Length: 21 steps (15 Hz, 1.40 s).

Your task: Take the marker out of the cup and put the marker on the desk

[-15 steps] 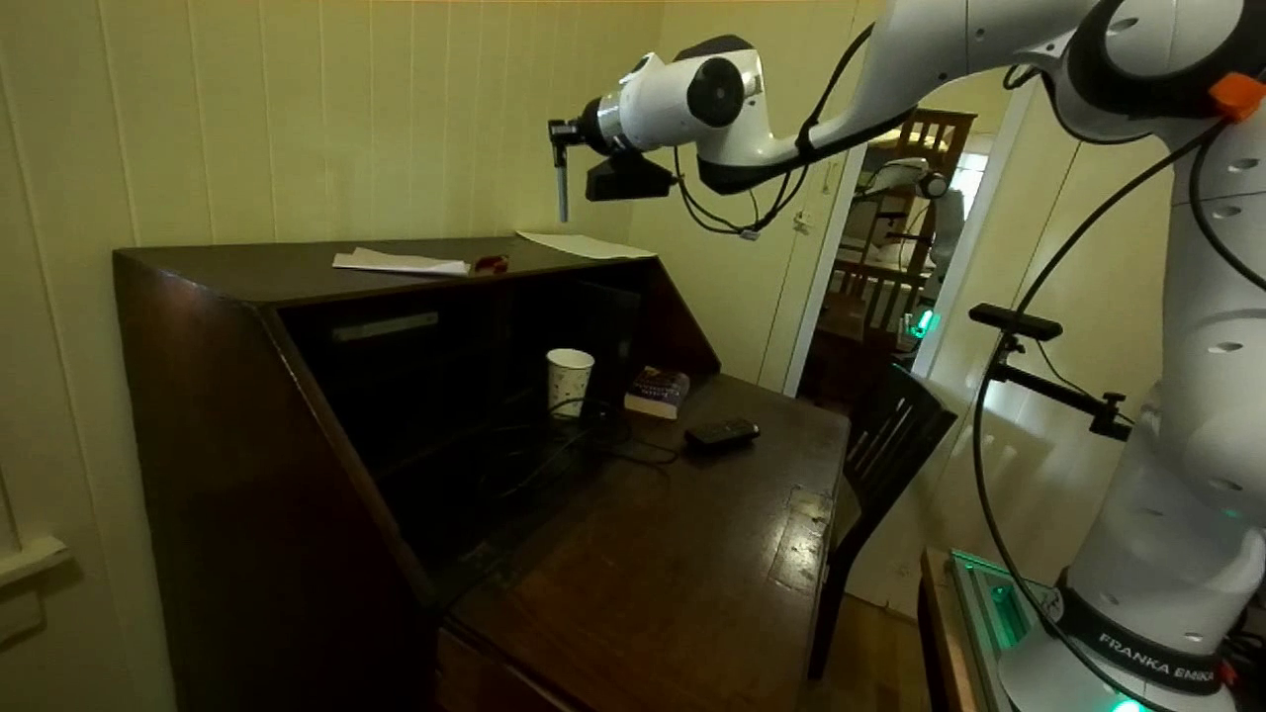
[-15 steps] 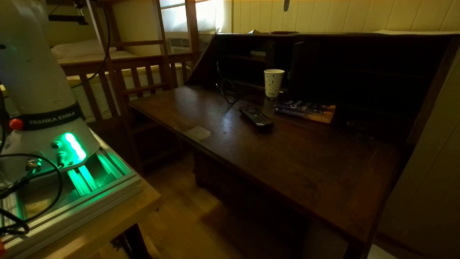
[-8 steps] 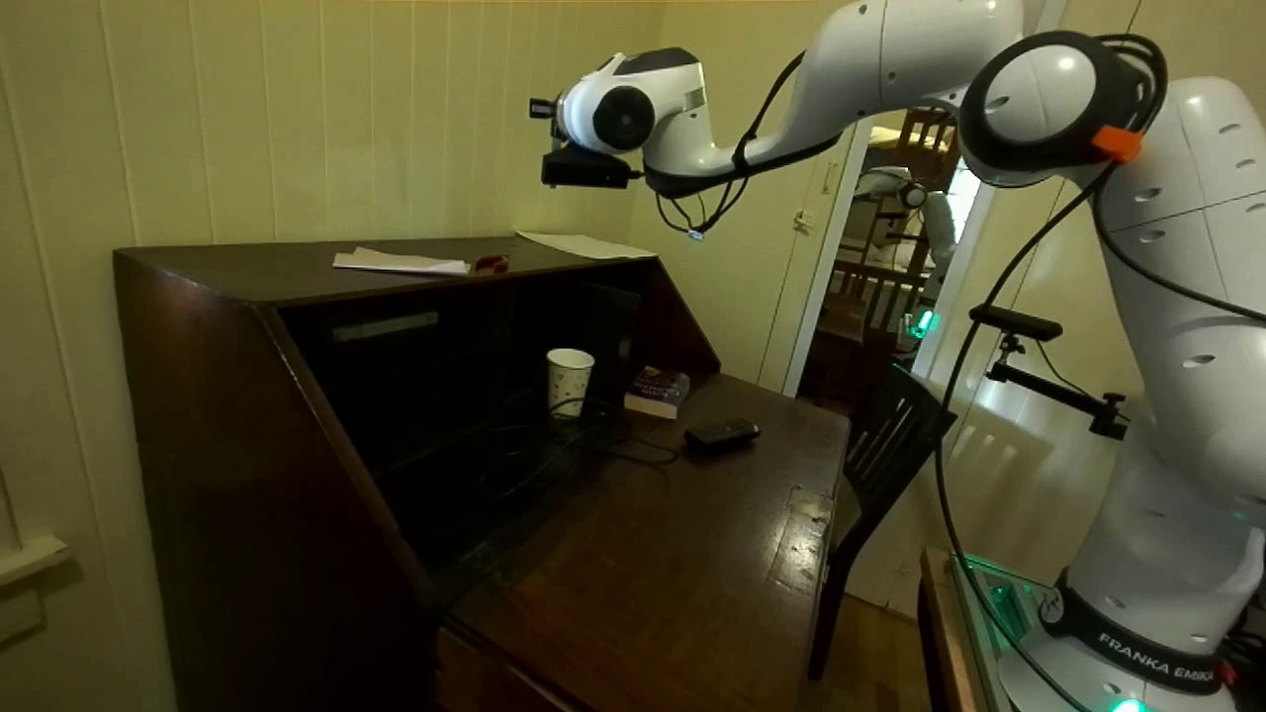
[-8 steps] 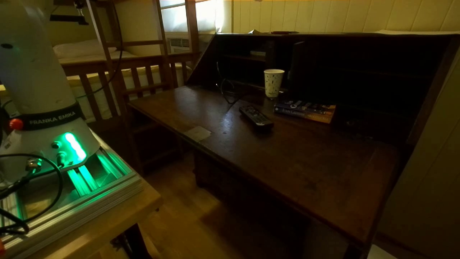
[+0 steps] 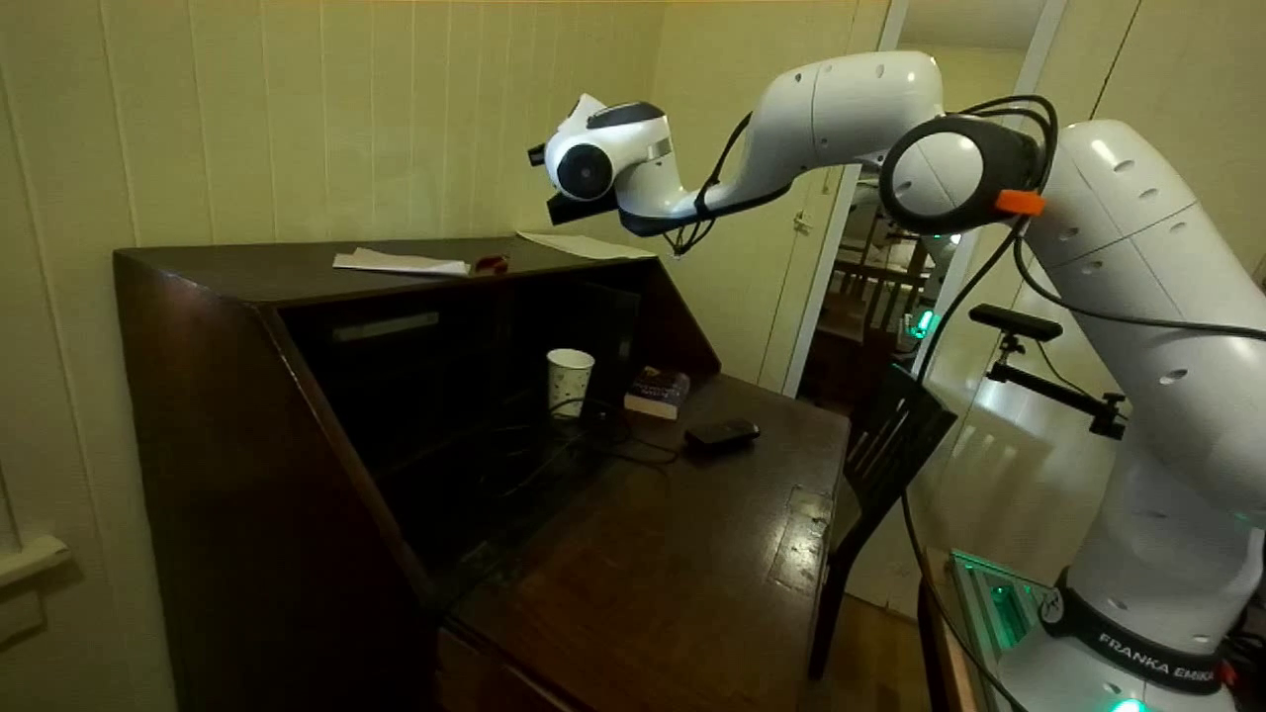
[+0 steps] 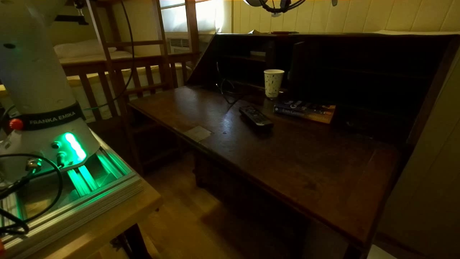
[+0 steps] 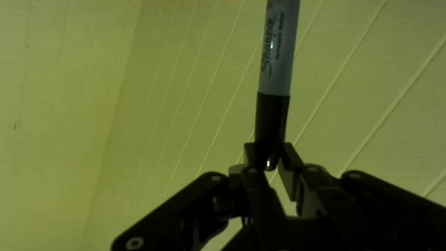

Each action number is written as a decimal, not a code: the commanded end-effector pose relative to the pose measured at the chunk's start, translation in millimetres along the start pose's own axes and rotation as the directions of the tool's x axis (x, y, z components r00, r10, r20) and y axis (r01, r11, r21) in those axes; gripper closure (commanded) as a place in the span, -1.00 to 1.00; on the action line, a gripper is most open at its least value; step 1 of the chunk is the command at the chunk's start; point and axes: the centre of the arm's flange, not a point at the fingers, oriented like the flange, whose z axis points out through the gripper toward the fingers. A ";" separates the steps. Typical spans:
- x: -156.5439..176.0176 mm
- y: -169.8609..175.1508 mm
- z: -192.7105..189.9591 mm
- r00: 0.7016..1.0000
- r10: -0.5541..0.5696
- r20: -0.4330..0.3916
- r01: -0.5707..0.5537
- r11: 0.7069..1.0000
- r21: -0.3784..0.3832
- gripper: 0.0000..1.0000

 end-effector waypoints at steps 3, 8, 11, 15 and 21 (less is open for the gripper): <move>-7.7 -18.0 20.7 0.968 -0.250 0.035 0.238 0.951 0.197 0.91; -28.3 -32.4 13.0 0.920 -0.389 0.053 0.331 0.841 0.427 0.91; -30.6 -35.0 13.4 0.910 -0.408 0.071 0.324 0.808 0.492 0.12; 0.9 -21.9 -1.9 0.958 -0.271 0.092 0.167 0.791 0.588 -0.28; 49.3 15.9 -21.1 0.943 -0.022 0.333 -0.158 0.849 0.504 -1.00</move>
